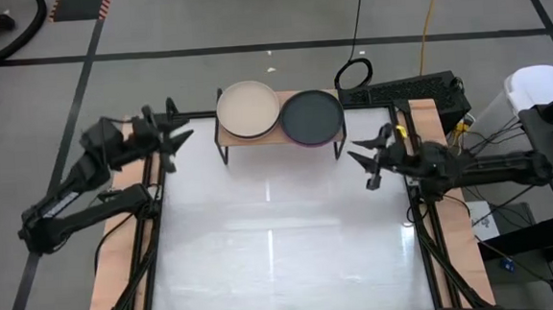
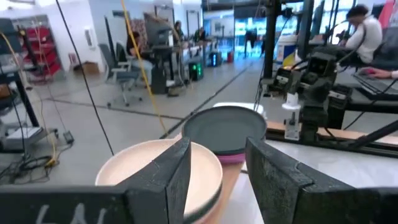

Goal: Place and stack plates onto a shelf
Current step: Return to Home Position

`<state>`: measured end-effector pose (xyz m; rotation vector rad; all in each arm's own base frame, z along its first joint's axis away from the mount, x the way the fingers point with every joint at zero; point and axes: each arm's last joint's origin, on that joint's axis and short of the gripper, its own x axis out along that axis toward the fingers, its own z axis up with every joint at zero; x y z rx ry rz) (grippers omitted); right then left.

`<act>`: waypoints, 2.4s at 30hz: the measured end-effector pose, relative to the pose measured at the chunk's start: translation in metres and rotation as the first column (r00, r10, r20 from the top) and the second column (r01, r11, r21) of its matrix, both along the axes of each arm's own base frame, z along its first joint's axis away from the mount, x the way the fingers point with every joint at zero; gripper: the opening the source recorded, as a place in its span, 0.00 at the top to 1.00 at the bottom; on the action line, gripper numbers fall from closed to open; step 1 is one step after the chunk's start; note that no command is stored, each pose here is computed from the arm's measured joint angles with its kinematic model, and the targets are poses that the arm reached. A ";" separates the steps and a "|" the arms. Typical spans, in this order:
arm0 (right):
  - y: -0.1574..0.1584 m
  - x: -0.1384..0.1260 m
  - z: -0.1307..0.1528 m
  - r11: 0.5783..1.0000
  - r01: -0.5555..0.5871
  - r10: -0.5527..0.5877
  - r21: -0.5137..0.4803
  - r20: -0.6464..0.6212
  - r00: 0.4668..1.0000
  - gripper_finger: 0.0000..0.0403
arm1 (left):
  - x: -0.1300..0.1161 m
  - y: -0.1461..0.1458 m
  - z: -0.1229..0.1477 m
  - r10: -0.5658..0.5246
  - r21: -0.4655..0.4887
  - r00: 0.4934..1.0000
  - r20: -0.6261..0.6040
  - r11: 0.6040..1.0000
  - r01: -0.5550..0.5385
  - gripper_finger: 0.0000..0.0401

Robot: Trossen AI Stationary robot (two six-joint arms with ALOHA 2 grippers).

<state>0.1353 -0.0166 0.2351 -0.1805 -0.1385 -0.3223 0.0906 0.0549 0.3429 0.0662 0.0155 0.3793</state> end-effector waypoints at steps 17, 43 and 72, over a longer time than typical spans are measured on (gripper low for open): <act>0.003 -0.034 -0.032 0.998 -0.014 0.017 0.065 -0.051 0.999 0.82 | -0.026 -0.018 -0.103 -0.001 -0.020 0.994 0.109 1.000 0.004 0.60; 0.005 -0.036 -0.059 0.981 -0.097 0.103 0.167 -0.030 0.994 1.00 | -0.007 -0.006 -0.172 -0.032 -0.108 0.995 0.096 0.993 0.043 0.60; 0.005 -0.036 -0.059 0.981 -0.098 0.105 0.167 -0.030 0.994 1.00 | -0.007 -0.006 -0.172 -0.031 -0.109 0.995 0.099 0.993 0.042 0.60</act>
